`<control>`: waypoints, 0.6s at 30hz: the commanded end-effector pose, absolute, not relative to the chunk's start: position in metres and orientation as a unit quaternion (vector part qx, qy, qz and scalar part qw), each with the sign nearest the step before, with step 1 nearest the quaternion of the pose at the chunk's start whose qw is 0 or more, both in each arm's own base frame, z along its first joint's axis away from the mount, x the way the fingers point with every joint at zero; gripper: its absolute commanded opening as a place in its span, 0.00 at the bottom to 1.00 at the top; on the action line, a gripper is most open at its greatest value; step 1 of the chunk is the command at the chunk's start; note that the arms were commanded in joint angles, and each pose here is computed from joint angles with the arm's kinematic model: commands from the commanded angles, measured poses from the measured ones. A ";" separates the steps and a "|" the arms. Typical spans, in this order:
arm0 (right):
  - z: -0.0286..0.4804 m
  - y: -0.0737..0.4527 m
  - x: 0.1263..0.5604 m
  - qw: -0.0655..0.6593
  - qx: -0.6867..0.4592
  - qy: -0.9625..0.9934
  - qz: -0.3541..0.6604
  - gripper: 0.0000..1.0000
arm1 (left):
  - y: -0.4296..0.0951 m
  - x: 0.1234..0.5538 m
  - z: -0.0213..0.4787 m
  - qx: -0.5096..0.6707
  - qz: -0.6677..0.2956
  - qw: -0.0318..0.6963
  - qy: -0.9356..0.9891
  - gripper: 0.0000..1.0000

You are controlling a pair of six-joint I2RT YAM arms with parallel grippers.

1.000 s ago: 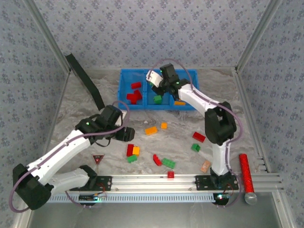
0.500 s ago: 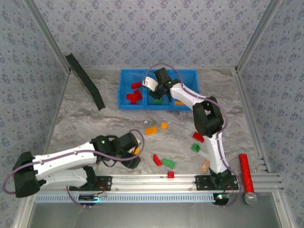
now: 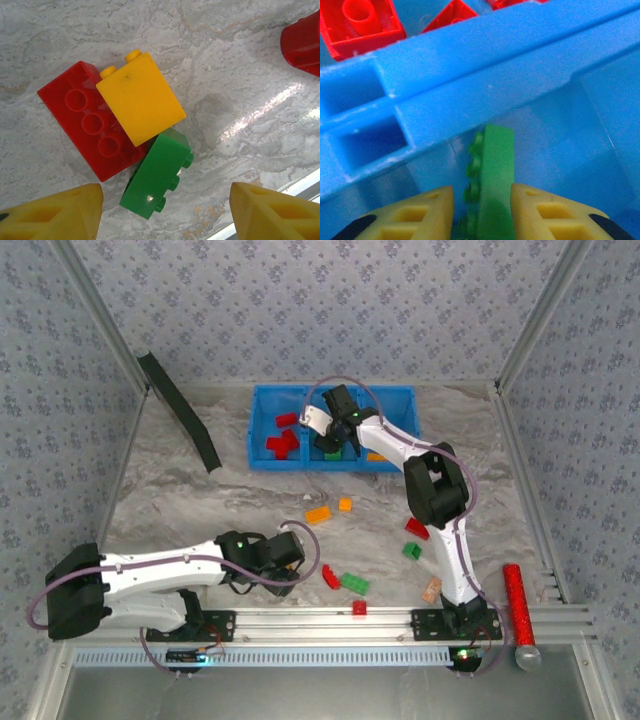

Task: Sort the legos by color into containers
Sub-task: Place the lego in the container, then pick up the lego from the middle-left of the table.

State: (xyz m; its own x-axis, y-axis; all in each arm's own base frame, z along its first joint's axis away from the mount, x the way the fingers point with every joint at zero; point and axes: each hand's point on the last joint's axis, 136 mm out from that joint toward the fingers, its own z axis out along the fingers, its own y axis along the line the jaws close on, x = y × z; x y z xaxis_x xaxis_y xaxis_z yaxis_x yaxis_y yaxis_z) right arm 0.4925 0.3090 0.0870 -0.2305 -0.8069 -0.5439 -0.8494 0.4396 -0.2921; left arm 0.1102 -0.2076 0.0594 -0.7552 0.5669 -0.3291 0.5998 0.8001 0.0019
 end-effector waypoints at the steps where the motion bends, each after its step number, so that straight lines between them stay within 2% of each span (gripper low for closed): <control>1: 0.099 0.308 0.483 0.322 -0.533 0.782 0.033 0.39 | -0.213 0.110 0.053 0.308 -0.057 0.162 0.936 0.67; 10: 0.121 0.300 0.490 0.344 -0.516 0.785 0.018 0.41 | -0.218 0.107 0.048 0.309 -0.071 0.156 0.936 0.64; 13: 0.131 0.295 0.492 0.353 -0.507 0.786 0.013 0.42 | -0.219 0.105 0.045 0.310 -0.072 0.150 0.936 0.57; 18: 0.148 0.286 0.491 0.373 -0.496 0.784 0.001 0.43 | -0.218 0.103 0.036 0.307 -0.066 0.136 0.940 0.53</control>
State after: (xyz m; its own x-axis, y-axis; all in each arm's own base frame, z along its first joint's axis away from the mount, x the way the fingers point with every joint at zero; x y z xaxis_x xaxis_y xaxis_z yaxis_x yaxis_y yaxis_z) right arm 0.4906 0.2952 0.1191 -0.2295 -0.7991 -0.5557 -0.8166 0.4687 -0.3368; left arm 0.1104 -0.2150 0.0436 -0.7642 0.5548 -0.3290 0.5920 0.8057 -0.0164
